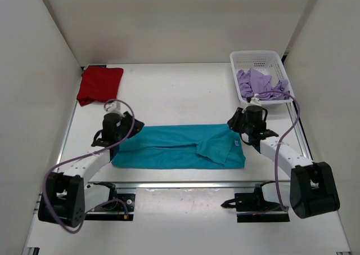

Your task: Fold and stack the t-shirts

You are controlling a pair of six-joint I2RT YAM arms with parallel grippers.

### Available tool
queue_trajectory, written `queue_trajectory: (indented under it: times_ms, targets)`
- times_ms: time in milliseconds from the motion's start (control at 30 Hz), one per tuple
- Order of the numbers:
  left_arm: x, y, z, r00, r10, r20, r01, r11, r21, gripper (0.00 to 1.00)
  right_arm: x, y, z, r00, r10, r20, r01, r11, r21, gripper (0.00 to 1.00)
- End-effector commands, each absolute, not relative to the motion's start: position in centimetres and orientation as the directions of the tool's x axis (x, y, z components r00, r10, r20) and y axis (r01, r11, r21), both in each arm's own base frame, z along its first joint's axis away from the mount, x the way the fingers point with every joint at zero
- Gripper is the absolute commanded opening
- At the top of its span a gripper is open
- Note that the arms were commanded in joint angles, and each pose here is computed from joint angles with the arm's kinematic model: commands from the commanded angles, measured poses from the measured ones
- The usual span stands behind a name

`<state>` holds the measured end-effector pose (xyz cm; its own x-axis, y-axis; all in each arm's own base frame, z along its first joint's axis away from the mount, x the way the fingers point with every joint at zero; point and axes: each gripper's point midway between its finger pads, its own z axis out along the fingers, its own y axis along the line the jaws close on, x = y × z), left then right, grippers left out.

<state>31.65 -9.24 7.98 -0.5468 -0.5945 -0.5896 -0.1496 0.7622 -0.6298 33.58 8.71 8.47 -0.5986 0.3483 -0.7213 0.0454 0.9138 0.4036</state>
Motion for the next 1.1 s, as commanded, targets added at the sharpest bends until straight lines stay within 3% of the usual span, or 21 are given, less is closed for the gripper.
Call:
queue_trajectory:
  times_ms: [0, 67, 233, 400, 467, 500, 600, 633, 700, 733, 767, 800, 867, 900, 967, 1067]
  targets:
    - [31.0, -13.4, 11.2, -0.567, -0.360, -0.740, 0.052, 0.882, -0.469, 0.47, 32.2, 10.4, 8.7, -0.611, 0.235, -0.756, -0.002, 0.955, 0.297, 0.18]
    - [29.9, -15.5, 11.2, -0.600, -0.292, -0.745, 0.122, 0.887, -0.445, 0.48, 30.3, 14.0, 7.0, -0.690, 0.178, -0.701, -0.099, 0.937, 0.336, 0.08]
    - [27.7, -17.1, 10.1, -0.659, -0.291, -0.694, 0.188, 0.829, -0.526, 0.49, 26.4, 17.2, 2.7, -0.799, 0.052, -0.599, -0.161, 0.941, 0.297, 0.06]
    - [26.4, -18.5, 10.2, -0.684, -0.257, -0.682, 0.250, 0.797, -0.550, 0.51, 28.9, 18.3, 0.5, -0.854, 0.066, -0.517, -0.147, 0.921, 0.360, 0.01]
    - [25.9, -19.0, 10.0, -0.699, -0.219, -0.680, 0.271, 0.799, -0.536, 0.52, 35.0, 20.2, 2.8, -0.812, 0.066, -0.579, -0.185, 0.913, 0.364, 0.00]
    - [25.7, -19.1, 9.8, -0.703, -0.205, -0.681, 0.284, 0.797, -0.533, 0.51, 36.3, 20.3, 0.8, -0.841, 0.051, -0.539, -0.169, 0.921, 0.351, 0.00]
    - [25.8, -18.4, 10.1, -0.704, -0.230, -0.672, 0.267, 0.791, -0.550, 0.52, 49.9, 24.6, 5.6, -0.792, 0.032, -0.610, -0.248, 0.896, 0.368, 0.00]
    - [25.9, -18.4, 10.3, -0.698, -0.235, -0.677, 0.268, 0.790, -0.551, 0.51, 51.5, 25.2, 2.5, -0.829, 0.020, -0.559, -0.234, 0.895, 0.379, 0.00]
    - [25.9, -17.7, 10.0, -0.701, -0.247, -0.669, 0.244, 0.799, -0.550, 0.51, 58.2, 28.1, 11.6, -0.749, 0.050, -0.661, -0.312, 0.853, 0.419, 0.00]
    - [25.9, -17.6, 9.9, -0.703, -0.243, -0.668, 0.244, 0.800, -0.548, 0.52, 59.1, 29.1, 9.3, -0.761, 0.038, -0.648, -0.322, 0.844, 0.428, 0.03]
    - [25.8, -17.5, 9.7, -0.704, -0.248, -0.666, 0.239, 0.800, -0.550, 0.52, 59.9, 30.4, 17.2, -0.659, 0.080, -0.748, -0.402, 0.803, 0.440, 0.05]
    - [25.8, -17.2, 9.6, -0.703, -0.256, -0.664, 0.230, 0.801, -0.553, 0.52, 58.9, 30.9, 14.7, -0.705, 0.077, -0.705, -0.397, 0.781, 0.482, 0.15]
    - [25.5, -17.3, 9.6, -0.704, -0.259, -0.661, 0.231, 0.797, -0.558, 0.52, 55.9, 30.9, 21.2, -0.632, 0.087, -0.770, -0.454, 0.764, 0.459, 0.23]
    - [25.7, -17.4, 9.9, -0.699, -0.261, -0.666, 0.232, 0.798, -0.556, 0.52, 54.3, 31.6, 19.4, -0.640, 0.049, -0.767, -0.468, 0.767, 0.439, 0.30]
    - [25.3, -17.4, 9.3, -0.711, -0.262, -0.653, 0.222, 0.797, -0.561, 0.52, 51.2, 31.1, 24.3, -0.557, 0.052, -0.829, -0.489, 0.787, 0.378, 0.43]
    - [25.1, -17.1, 9.3, -0.720, -0.273, -0.638, 0.218, 0.784, -0.581, 0.55, 44.9, 30.9, 21.5, -0.605, 0.035, -0.795, -0.483, 0.778, 0.402, 0.48]
